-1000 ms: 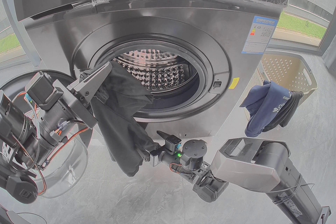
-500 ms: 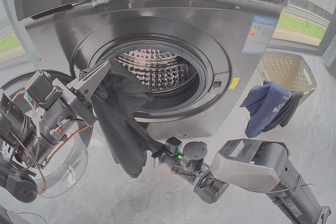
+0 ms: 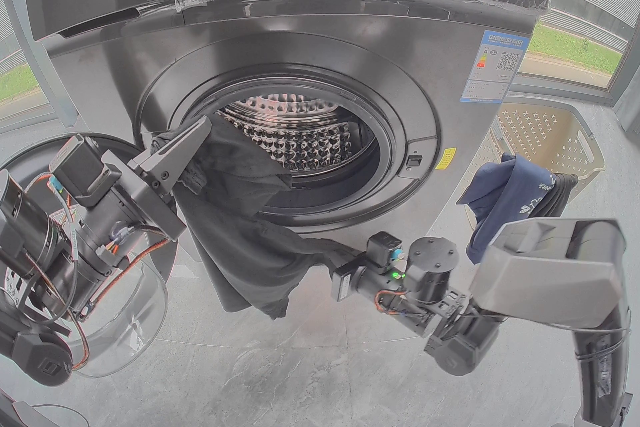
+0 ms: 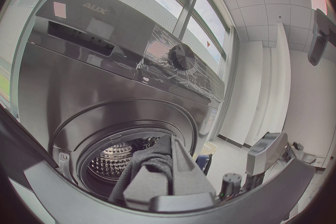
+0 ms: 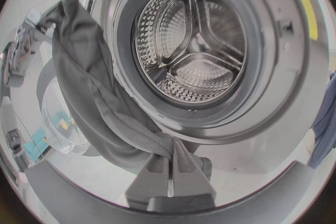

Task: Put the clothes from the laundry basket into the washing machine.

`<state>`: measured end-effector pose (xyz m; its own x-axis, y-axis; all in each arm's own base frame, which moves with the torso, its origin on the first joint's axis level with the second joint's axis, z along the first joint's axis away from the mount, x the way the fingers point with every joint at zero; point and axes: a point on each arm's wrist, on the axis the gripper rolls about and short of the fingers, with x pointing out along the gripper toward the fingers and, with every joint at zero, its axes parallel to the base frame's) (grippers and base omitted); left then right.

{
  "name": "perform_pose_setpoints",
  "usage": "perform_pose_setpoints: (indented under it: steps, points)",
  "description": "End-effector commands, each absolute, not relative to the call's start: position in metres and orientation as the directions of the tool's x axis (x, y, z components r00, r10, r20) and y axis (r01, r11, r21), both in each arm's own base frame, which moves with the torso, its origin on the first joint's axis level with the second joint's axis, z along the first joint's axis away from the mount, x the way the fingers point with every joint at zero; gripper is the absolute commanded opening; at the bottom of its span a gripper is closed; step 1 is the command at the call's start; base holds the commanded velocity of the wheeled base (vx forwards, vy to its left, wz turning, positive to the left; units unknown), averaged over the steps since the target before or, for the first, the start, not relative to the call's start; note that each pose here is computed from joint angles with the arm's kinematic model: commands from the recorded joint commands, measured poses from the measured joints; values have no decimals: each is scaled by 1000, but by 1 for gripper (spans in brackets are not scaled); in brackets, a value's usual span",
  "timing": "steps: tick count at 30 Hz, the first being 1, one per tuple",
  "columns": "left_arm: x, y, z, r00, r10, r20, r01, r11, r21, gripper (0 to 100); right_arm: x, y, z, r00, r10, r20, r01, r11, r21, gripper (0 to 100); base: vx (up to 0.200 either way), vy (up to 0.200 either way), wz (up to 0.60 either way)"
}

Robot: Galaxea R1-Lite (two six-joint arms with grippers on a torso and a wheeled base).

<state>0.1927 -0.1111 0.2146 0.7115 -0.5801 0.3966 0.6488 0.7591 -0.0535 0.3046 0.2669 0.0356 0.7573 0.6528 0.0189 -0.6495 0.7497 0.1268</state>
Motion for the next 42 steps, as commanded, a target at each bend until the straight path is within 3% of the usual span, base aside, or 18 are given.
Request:
perform_pose_setpoints:
  steps: [1,12,42]
  points:
    - [194,-111,214,715,-577,394,645,762,-56,0,270,218,105,780,619,92,-625,769,130,0,0,0,0]
    - [197,-98,216,744,-532,404,601,797,-56,0,224,166,165,790,573,218,-605,785,132,0,0,0,0]
    - [183,-79,208,781,-499,376,567,819,-91,0,209,156,191,805,505,311,-569,806,164,0,0,0,0]
